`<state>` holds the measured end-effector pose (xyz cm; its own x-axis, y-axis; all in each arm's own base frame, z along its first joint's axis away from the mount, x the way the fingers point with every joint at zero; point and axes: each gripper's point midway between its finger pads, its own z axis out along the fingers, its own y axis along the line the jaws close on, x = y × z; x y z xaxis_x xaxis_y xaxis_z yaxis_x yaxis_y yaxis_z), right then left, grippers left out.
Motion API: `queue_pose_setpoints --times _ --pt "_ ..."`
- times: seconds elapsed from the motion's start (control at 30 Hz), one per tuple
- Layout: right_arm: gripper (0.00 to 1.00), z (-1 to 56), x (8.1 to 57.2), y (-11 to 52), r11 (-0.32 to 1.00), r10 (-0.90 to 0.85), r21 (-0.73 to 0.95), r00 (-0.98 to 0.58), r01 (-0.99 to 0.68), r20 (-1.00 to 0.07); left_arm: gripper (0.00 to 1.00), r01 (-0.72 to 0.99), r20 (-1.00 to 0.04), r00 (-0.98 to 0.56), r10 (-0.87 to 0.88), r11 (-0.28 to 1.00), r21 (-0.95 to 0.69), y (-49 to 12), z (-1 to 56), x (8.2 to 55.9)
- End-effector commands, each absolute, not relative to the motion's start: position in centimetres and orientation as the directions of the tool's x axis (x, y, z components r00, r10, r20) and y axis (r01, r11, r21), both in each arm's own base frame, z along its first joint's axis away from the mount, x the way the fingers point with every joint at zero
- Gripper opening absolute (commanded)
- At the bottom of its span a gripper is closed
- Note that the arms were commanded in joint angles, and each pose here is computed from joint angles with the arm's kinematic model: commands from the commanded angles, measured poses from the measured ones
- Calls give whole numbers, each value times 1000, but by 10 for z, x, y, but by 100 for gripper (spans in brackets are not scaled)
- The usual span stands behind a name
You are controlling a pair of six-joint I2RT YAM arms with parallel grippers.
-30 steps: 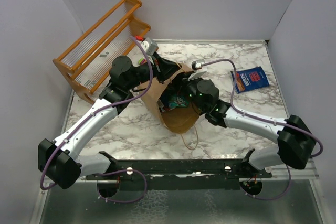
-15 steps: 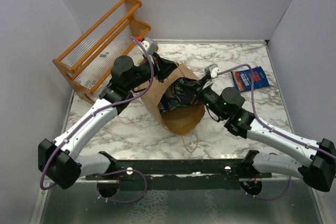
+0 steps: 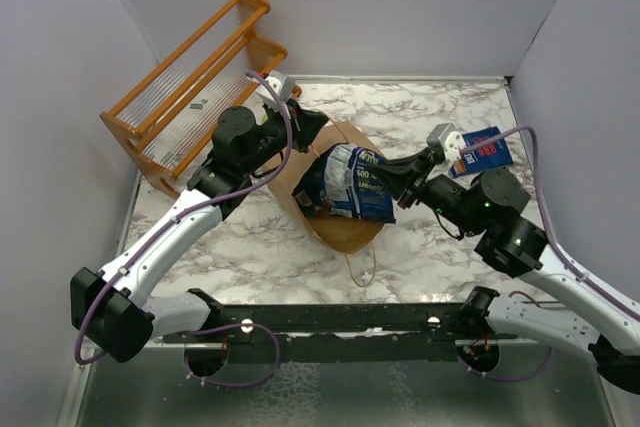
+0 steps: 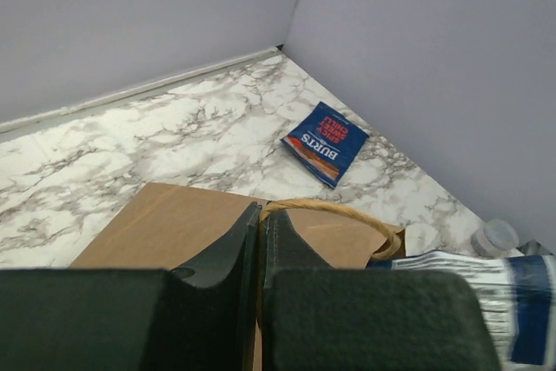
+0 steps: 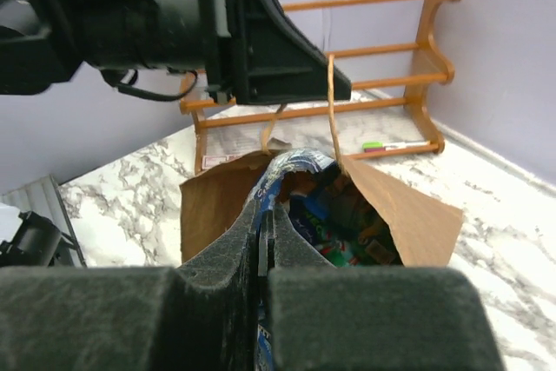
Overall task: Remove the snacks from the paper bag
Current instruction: Take out the snack from the paper bag, then place the snack at the center of the board.
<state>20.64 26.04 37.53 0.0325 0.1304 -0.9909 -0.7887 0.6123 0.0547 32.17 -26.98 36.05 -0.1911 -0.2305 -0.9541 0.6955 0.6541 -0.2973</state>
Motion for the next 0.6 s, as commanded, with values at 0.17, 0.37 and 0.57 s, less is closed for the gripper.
queue_pose_setpoints --times 0.17,0.37,0.57 --pt "1 482 171 200 661 200 -97 300 -744 -933 0 640 -958 -151 -243 715 -282 -256 372 329" --pt "1 526 181 149 823 209 -89 445 -561 -871 0 633 -958 -150 -244 720 -283 -255 372 330" --pt "2 501 236 88 997 2 -34 434 -75 -901 0 632 -959 -150 -240 723 -279 -255 371 330"
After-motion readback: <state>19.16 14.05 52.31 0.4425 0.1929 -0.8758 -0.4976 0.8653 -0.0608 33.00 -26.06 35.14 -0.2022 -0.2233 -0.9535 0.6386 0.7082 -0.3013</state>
